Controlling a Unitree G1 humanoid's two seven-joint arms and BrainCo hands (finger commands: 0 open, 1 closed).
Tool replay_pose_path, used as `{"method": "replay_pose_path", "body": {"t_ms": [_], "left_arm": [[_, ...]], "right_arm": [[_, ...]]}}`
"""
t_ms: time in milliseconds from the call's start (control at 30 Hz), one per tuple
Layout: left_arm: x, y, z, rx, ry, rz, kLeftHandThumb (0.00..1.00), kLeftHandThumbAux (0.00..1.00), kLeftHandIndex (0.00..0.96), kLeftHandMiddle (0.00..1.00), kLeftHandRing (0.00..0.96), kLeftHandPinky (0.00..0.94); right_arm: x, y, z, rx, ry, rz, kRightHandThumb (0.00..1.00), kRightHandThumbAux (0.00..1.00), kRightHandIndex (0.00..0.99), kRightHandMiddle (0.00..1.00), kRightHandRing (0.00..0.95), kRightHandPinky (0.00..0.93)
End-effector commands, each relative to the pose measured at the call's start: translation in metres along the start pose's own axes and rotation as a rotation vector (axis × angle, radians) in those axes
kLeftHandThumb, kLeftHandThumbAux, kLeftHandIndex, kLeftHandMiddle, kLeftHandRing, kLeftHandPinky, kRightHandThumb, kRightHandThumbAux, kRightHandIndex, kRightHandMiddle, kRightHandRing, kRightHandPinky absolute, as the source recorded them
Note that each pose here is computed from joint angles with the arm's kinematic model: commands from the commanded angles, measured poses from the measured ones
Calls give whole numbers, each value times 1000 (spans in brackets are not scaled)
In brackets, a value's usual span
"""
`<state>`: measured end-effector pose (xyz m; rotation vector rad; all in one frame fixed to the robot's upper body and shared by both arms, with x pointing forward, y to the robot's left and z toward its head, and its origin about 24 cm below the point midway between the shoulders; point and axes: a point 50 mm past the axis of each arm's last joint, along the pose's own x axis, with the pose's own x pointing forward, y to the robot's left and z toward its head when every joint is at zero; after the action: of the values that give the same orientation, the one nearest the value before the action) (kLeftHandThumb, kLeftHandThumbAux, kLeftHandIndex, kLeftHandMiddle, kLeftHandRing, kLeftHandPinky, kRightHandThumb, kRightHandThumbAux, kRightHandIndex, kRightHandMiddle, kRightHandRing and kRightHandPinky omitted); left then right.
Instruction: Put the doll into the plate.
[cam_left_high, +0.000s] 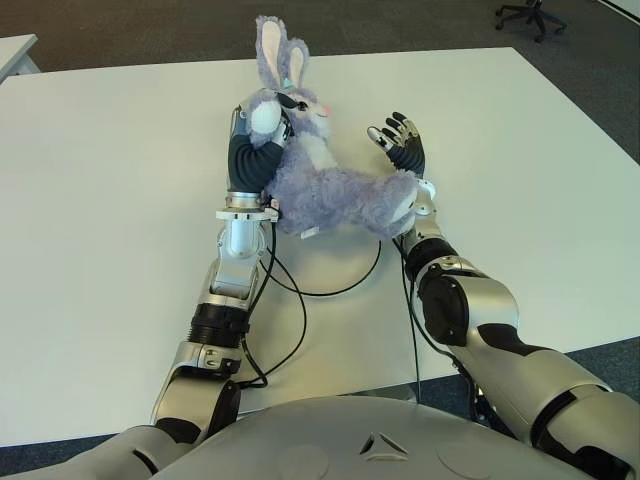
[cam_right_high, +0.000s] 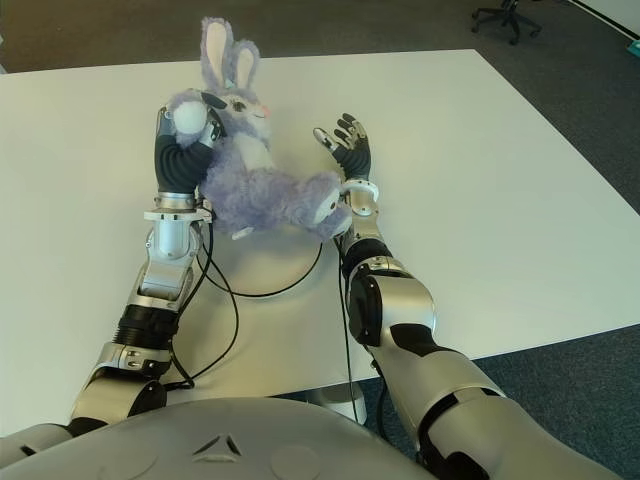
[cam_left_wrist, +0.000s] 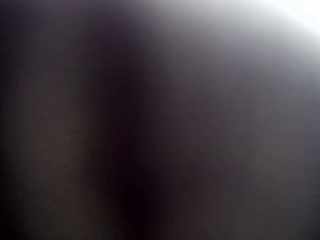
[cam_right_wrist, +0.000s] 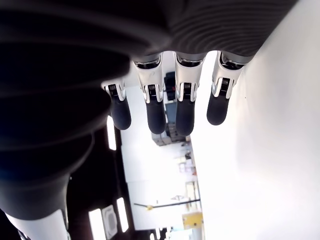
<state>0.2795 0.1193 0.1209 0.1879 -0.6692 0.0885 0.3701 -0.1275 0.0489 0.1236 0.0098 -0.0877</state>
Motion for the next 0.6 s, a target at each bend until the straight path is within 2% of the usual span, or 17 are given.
{"method": "replay_pose_path", "body": {"t_ms": [33,367,600], "left_arm": [[-9,-2,-7,2,50,-1,722,698,443,857,856,853],[-13,-3,-6,-34,59,9,721,698,442,867,859,852],[-16,-4,-6,-55,69,1,722,698,443,855,858,857]], "right_arm": [[-43,-15,-75,7,314,-56,55,750,155,178,158,148],[-44,-14,-75,12,309,-56,73,769,159,189,165,151],[-44,-15,-76,14,311,-59,63,738,181,191,168,153]]}}
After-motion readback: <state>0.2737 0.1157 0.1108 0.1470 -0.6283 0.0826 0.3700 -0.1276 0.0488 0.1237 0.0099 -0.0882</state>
